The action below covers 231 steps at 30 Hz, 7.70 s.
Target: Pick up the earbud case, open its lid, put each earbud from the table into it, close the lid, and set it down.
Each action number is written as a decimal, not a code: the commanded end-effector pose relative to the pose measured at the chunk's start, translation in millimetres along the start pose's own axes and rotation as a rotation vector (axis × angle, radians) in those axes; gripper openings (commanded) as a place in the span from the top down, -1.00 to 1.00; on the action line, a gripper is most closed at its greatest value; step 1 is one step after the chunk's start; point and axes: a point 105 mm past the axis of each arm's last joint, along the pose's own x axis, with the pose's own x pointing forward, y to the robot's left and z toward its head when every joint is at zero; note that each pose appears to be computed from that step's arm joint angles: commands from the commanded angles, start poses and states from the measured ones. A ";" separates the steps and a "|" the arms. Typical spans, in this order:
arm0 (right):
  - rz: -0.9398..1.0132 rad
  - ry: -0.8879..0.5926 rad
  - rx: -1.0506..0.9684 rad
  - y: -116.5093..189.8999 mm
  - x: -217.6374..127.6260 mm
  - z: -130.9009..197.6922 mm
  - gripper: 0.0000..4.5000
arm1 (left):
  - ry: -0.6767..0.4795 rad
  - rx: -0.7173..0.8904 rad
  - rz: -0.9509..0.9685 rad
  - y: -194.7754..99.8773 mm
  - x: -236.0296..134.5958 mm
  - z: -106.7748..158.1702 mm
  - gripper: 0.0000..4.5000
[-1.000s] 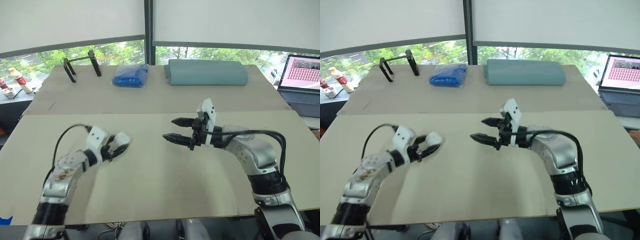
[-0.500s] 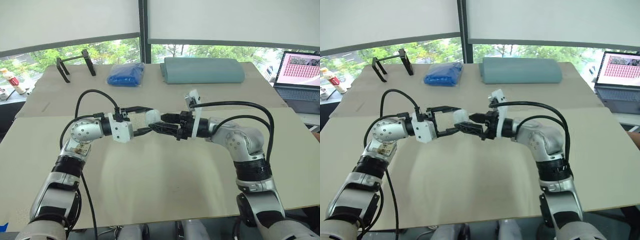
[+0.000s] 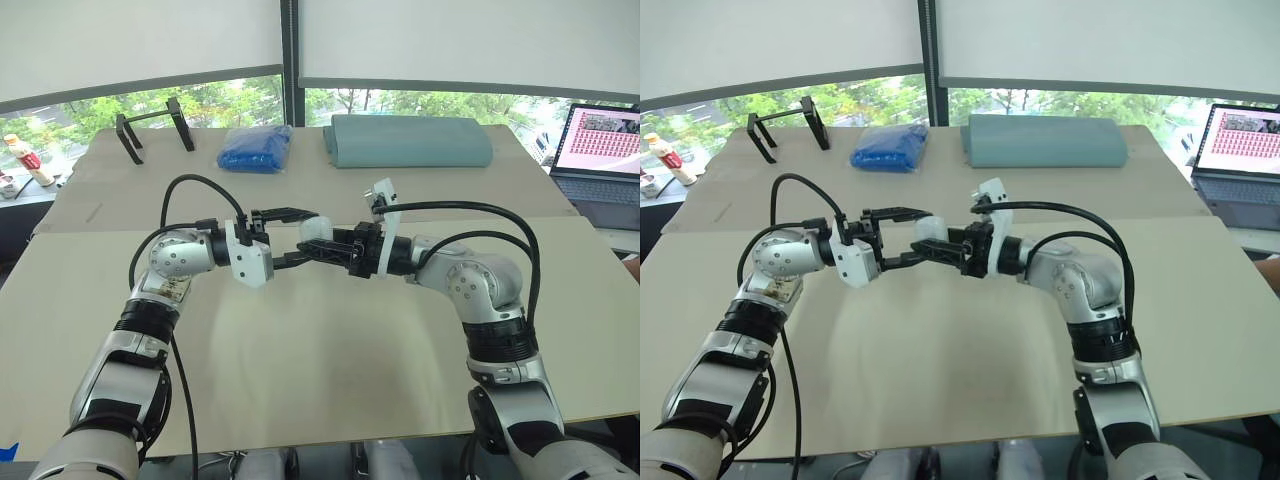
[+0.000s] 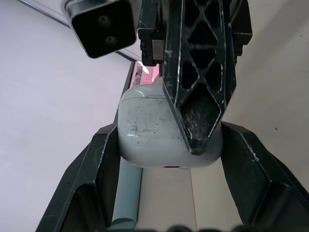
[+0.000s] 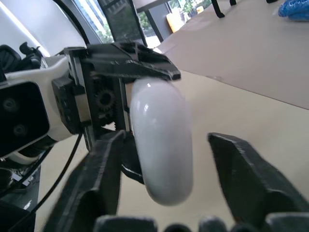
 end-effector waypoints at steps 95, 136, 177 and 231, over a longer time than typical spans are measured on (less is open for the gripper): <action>-0.419 -0.268 -0.090 -56.7 -68.4 70.8 -0.99 | 0.093 -1.028 -0.057 10.9 -5.2 -14.8 0.76; -0.820 0.055 -0.152 -145.0 -100.0 -70.5 0.86 | 0.128 -0.913 0.626 25.0 -5.9 -31.2 0.76; -0.334 1.248 -0.399 -66.3 -356.9 -117.6 0.00 | 0.148 -0.955 0.770 -6.0 -9.5 -10.1 0.76; -0.379 1.162 -0.268 -68.9 -339.2 -106.6 0.53 | 0.166 -0.993 0.778 -14.8 -10.1 -7.3 0.76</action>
